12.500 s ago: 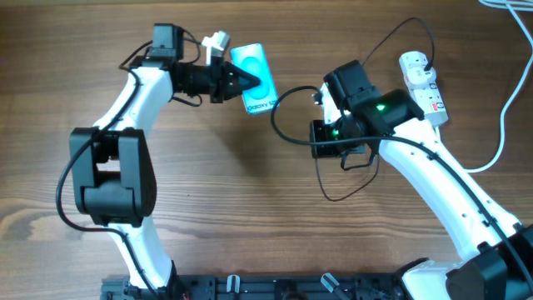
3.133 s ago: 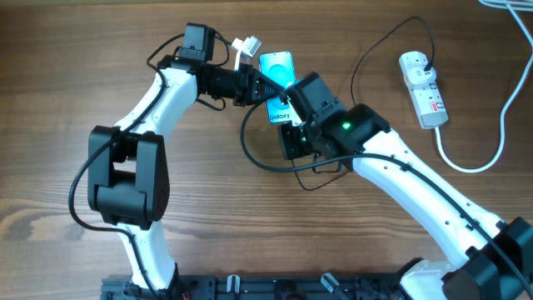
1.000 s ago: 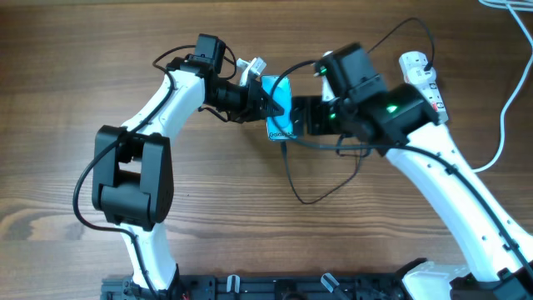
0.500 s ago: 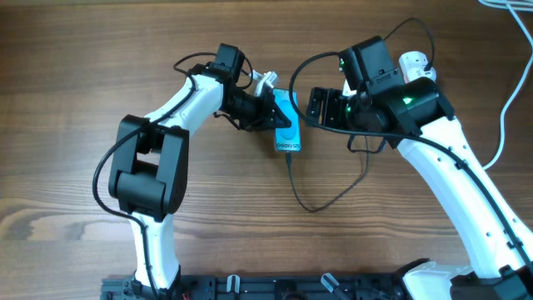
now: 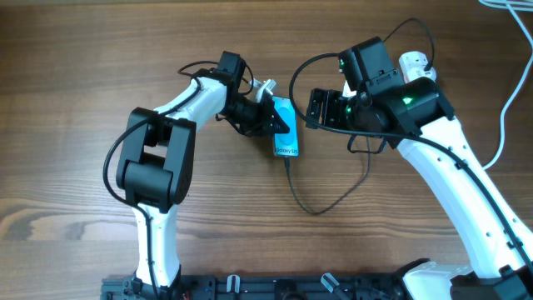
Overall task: Plug charger to phone and switch on socket
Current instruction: 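Lay the phone flat on the table with the left gripper and release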
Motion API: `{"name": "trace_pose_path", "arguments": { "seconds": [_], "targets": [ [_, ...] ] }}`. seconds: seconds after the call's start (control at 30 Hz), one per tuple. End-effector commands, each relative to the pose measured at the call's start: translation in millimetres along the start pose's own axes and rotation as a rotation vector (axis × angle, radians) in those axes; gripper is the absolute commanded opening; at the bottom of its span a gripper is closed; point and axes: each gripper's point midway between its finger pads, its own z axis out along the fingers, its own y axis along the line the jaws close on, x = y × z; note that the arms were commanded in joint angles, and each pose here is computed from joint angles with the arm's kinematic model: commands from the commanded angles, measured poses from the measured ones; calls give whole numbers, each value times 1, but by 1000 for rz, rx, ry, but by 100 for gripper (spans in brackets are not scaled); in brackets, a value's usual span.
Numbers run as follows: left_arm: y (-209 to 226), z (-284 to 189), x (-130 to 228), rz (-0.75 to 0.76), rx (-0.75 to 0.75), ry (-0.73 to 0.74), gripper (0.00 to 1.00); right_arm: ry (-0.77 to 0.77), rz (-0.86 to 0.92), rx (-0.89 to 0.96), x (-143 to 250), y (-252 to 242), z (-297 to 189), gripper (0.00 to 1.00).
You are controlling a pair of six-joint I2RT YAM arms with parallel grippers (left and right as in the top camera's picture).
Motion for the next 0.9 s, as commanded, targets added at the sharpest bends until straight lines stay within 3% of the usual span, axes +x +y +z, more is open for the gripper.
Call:
{"name": "trace_pose_path", "arguments": {
  "seconds": [0.0, 0.33, 0.6, 0.87],
  "targets": [
    [-2, 1, -4, 19, 22, -8, 4, -9, 15, -23, -1, 4, -7, 100],
    [24, 17, -3, -60, 1, 16, 4, -9, 12, -23, -1, 3, -7, 100],
    [35, 19, -10, -41, -41, -8, 4, -9, 12, -23, -1, 3, -7, 100],
    [55, 17, -13, -41, -163, -34, 7, -9, 12, -23, -1, 3, -7, 100]
  ]
}}
